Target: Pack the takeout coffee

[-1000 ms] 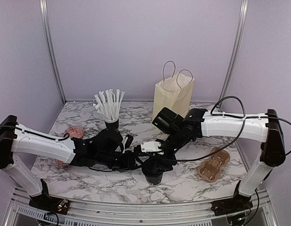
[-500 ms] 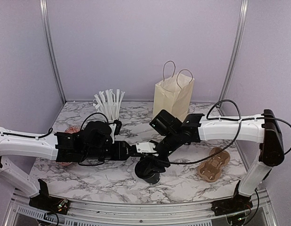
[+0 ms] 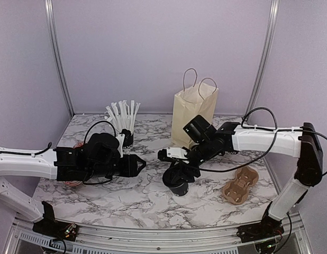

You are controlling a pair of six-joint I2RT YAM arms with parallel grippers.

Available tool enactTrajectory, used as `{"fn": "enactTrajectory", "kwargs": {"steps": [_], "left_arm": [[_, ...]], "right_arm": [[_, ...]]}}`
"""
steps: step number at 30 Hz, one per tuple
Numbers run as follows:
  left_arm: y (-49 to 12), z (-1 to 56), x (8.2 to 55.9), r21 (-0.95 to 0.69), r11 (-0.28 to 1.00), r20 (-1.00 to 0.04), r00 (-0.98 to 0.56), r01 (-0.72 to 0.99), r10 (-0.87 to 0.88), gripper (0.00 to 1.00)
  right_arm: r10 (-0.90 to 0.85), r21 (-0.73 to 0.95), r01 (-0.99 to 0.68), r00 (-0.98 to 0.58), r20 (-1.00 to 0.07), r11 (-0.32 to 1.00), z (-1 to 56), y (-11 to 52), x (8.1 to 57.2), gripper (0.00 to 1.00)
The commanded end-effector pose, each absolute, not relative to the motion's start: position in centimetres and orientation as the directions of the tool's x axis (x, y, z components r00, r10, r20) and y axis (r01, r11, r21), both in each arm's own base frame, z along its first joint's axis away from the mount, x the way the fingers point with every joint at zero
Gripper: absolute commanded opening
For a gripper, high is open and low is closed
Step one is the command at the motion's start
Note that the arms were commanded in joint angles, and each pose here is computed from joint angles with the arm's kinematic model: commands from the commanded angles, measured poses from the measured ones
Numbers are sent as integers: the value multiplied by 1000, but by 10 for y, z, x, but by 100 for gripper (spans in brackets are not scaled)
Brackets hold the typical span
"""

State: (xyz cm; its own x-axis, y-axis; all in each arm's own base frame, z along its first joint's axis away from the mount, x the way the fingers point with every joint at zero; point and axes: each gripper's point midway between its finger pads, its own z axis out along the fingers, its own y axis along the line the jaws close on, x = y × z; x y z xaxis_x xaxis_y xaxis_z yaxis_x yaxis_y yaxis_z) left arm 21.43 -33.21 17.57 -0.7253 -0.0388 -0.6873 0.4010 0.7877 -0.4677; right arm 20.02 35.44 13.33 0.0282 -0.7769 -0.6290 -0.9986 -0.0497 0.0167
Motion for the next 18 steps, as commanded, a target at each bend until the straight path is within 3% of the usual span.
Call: {"fn": "enactTrajectory", "kwargs": {"steps": [1, 11, 18], "left_arm": [[-319, 191, 222, -428, 812, -725, -687, 397, -46, 52], [-301, 203, 224, -426, 825, -742, -664, 370, -86, 52], [-285, 209, 220, -445, 827, -740, -661, 342, -125, 53]], "right_arm": [[-709, -31, -999, -8, -705, 42, 157, 353, 239, 64], [-540, -95, -986, 5, -841, 140, 193, 414, 307, 66], [-476, 27, -966, -151, -867, 258, 171, 437, 368, 70]]}}
